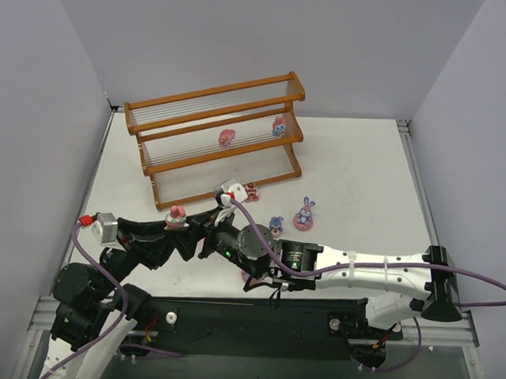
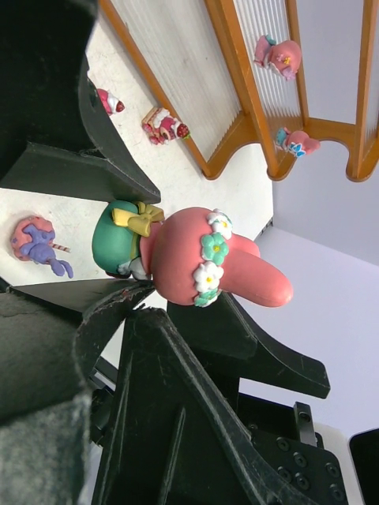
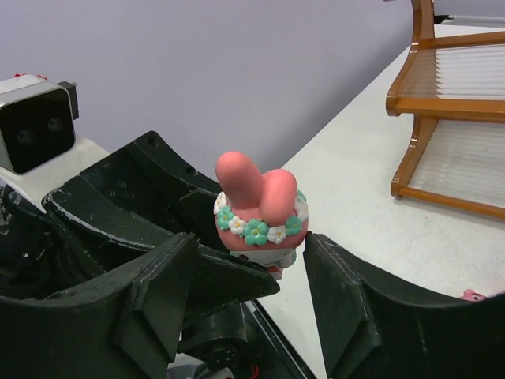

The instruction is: Place and organize the plastic toys onto the shelf

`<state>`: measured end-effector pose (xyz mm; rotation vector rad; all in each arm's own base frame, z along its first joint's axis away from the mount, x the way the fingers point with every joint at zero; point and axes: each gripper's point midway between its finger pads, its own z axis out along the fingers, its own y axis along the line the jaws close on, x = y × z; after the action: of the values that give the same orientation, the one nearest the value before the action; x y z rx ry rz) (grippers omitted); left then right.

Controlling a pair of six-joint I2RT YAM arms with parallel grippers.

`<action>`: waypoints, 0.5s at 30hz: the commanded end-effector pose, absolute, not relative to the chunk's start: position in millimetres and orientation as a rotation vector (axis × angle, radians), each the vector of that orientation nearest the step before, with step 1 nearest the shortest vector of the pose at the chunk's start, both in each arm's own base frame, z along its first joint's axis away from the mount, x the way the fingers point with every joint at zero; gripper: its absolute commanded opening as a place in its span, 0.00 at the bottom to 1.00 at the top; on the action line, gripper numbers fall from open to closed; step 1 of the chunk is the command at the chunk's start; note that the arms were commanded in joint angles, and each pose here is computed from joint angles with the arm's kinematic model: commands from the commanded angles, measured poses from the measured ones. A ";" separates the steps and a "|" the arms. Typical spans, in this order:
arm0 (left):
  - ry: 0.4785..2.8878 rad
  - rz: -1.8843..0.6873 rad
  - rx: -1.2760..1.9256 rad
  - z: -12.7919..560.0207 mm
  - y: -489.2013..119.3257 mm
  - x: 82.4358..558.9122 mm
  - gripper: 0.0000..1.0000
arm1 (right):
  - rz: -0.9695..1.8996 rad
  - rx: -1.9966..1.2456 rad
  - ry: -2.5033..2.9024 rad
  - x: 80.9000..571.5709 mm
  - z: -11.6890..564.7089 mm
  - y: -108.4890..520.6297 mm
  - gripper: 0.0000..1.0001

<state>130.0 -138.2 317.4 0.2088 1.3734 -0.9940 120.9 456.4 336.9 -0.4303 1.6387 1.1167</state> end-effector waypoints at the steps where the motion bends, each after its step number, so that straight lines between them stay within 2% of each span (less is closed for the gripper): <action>1: 1.224 -1.012 0.208 349.6 -132.4 119.4 0.00 | 1.133 -0.371 1.603 123.9 342.7 464.1 0.60; 3: 1.217 -1.008 0.205 350.0 -131.2 118.4 0.00 | 1.115 -0.351 1.603 127.8 342.7 462.7 0.63; 8: 1.192 -1.012 0.195 351.6 -128.7 115.4 0.00 | 1.082 -0.306 1.599 135.8 340.1 462.8 0.64; 15: 1.155 -1.013 0.190 355.6 -125.3 110.4 0.00 | 1.089 -0.288 1.588 137.5 337.7 467.7 0.56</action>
<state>137.1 -137.9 312.0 0.1766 1.3764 -0.9953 136.6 463.2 330.2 -0.3384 1.6240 1.0667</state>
